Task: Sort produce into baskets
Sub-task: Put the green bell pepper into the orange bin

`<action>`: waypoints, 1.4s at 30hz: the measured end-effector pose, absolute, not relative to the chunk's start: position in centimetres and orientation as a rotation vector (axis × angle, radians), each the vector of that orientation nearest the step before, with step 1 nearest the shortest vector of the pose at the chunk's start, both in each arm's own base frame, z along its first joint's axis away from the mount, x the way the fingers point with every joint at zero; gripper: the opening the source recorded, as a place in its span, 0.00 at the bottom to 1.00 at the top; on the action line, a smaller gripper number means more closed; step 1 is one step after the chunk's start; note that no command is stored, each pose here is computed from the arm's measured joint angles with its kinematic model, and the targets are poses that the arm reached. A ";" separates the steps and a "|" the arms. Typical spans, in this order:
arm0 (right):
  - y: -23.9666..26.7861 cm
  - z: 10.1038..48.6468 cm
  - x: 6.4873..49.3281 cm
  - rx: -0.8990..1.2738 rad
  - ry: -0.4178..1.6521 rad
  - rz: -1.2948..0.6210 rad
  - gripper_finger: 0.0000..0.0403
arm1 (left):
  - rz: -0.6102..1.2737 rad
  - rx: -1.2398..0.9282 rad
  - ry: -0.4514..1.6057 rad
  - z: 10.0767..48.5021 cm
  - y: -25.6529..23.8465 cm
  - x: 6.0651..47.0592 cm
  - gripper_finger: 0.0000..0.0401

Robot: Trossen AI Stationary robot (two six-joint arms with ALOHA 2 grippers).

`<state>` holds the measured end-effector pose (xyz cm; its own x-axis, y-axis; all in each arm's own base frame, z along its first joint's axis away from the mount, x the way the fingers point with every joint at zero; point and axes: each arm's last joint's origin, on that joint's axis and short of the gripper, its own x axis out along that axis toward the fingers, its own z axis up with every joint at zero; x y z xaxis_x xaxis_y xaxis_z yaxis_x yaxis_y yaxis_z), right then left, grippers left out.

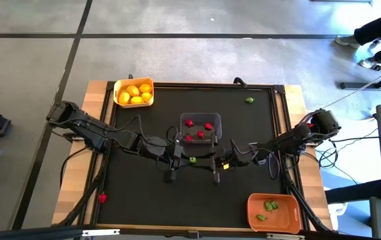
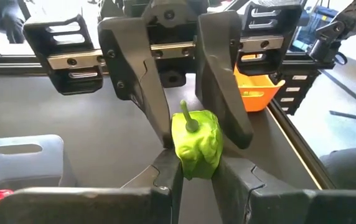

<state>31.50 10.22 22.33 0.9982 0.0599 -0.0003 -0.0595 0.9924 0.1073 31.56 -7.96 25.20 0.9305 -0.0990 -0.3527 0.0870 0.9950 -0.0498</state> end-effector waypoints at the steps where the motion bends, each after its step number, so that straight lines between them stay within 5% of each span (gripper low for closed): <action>1: 10.2 22.3 31.5 0.105 0.002 0.060 0.21 | -0.096 -0.030 0.364 25.2 -8.0 31.5 0.17; 10: 10.0 22.3 31.6 0.099 0.007 0.054 0.02 | -0.100 -0.029 0.361 25.2 -8.0 31.6 0.17; 16: 9.9 22.3 31.6 0.095 0.009 0.054 0.02 | -0.099 -0.031 0.358 25.2 -8.0 31.6 0.19; 28: 9.9 22.2 31.6 0.035 0.026 0.051 0.01 | -0.089 -0.071 0.420 25.1 -8.2 30.9 0.50; 42: 12.1 23.8 28.0 0.010 0.210 0.150 0.01 | -0.074 -0.149 0.684 23.7 -9.4 28.2 0.52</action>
<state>27.96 12.14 23.82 0.9670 0.1489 -0.2069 -0.1469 0.9888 0.0252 28.15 -9.36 23.71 0.7729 -0.1168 -0.6237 0.0191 0.9868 -0.1611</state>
